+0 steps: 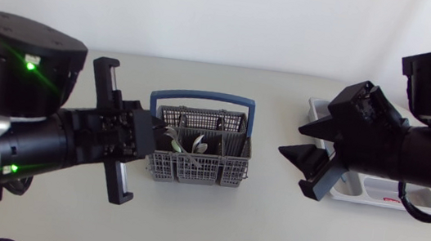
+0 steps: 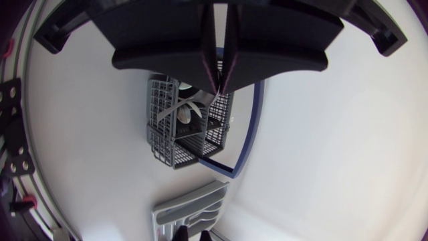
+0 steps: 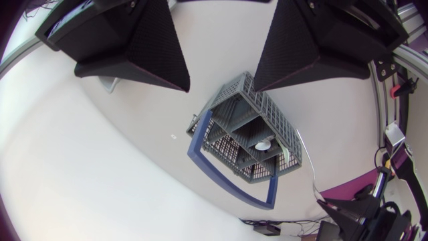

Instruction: Sort the cutlery from the basket into the organizer compartments.

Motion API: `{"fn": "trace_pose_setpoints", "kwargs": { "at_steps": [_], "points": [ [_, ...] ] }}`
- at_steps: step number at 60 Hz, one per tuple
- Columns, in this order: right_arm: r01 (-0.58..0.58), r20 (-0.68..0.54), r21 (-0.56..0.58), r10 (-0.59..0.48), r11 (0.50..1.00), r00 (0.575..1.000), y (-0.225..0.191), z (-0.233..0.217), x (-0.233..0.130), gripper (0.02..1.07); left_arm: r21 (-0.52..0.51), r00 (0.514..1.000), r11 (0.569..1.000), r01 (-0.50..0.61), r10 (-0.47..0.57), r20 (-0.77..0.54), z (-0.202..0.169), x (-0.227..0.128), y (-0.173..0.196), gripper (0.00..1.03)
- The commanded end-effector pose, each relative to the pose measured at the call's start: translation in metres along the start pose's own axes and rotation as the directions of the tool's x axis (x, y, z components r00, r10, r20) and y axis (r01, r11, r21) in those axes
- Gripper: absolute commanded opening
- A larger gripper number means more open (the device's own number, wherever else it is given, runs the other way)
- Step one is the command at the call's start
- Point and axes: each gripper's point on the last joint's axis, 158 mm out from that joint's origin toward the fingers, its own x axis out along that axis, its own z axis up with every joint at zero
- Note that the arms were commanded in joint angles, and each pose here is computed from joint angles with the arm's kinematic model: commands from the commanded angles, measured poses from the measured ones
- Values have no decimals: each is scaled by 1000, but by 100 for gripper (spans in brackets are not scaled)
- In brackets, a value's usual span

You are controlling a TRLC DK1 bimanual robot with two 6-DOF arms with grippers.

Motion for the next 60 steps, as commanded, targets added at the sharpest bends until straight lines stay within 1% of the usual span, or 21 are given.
{"fn": "trace_pose_setpoints", "kwargs": {
  "at_steps": [1,7,16,21,23,25,33,37,46,50,55,60],
  "points": [
    [3,8,-17,-3,1000,1000,15,-1,0,72,-159,997,987,-27,37,62,26,-14,29,3],
    [36,32,-73,-33,997,999,26,7,-1,72,-285,996,958,30,-4,93,39,-17,31,3],
    [64,72,-133,-55,989,996,41,19,-5,72,-416,992,904,101,-60,111,49,-12,29,3],
    [62,91,-138,-50,988,995,47,23,-6,72,-486,988,862,147,-106,110,50,-4,27,3],
    [76,109,-147,-60,986,992,49,26,-6,72,-526,983,831,182,-140,118,51,1,25,3],
    [80,111,-152,-64,985,992,50,26,-6,71,-540,981,819,195,-155,118,51,3,24,3],
    [83,131,-183,-59,980,990,60,28,-5,71,-623,968,743,245,-218,121,47,16,23,3],
    [84,141,-200,-56,976,988,65,28,-4,71,-653,963,711,261,-239,125,46,21,24,3],
    [97,172,-230,-58,968,983,70,30,0,70,-693,950,658,295,-279,139,50,30,18,3],
    [108,185,-242,-63,964,981,71,31,2,69,-703,946,644,302,-291,140,52,33,16,3],
    [129,196,-265,-77,956,978,72,31,6,65,-713,942,630,308,-307,136,53,38,12,3],
    [147,198,-295,-90,944,976,75,30,16,64,-721,935,615,319,-328,134,57,45,7,3]
  ]
}}
